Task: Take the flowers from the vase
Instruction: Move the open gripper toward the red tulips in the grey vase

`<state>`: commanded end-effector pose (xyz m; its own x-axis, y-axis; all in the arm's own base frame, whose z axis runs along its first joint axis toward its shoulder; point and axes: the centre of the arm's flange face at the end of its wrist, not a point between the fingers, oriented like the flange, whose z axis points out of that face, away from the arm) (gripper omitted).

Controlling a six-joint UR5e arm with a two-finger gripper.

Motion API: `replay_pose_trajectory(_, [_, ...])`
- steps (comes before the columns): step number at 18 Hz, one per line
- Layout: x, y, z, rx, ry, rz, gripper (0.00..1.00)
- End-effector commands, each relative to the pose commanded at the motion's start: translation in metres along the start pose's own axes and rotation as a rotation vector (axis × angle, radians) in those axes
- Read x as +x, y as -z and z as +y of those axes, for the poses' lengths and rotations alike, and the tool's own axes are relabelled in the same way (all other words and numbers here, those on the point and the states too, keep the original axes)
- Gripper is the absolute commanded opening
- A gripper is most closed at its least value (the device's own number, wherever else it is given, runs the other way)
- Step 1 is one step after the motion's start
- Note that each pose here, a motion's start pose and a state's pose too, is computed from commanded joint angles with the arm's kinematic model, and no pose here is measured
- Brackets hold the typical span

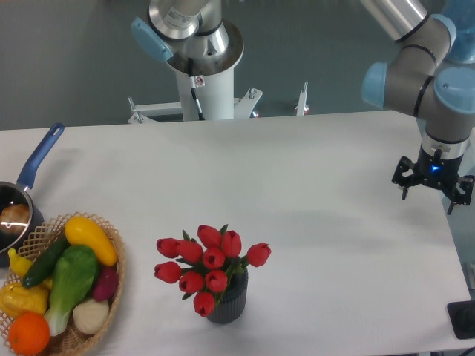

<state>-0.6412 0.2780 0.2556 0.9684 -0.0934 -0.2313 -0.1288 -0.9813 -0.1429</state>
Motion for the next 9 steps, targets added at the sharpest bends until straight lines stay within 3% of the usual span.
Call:
replay_pose_trajectory(5, [0.018,0.015,-0.011,0.039,0.007,0.001,1.00])
replay_pose_trajectory(9, [0.055,0.027,-0.038,0.346,0.070,0.078,1.00])
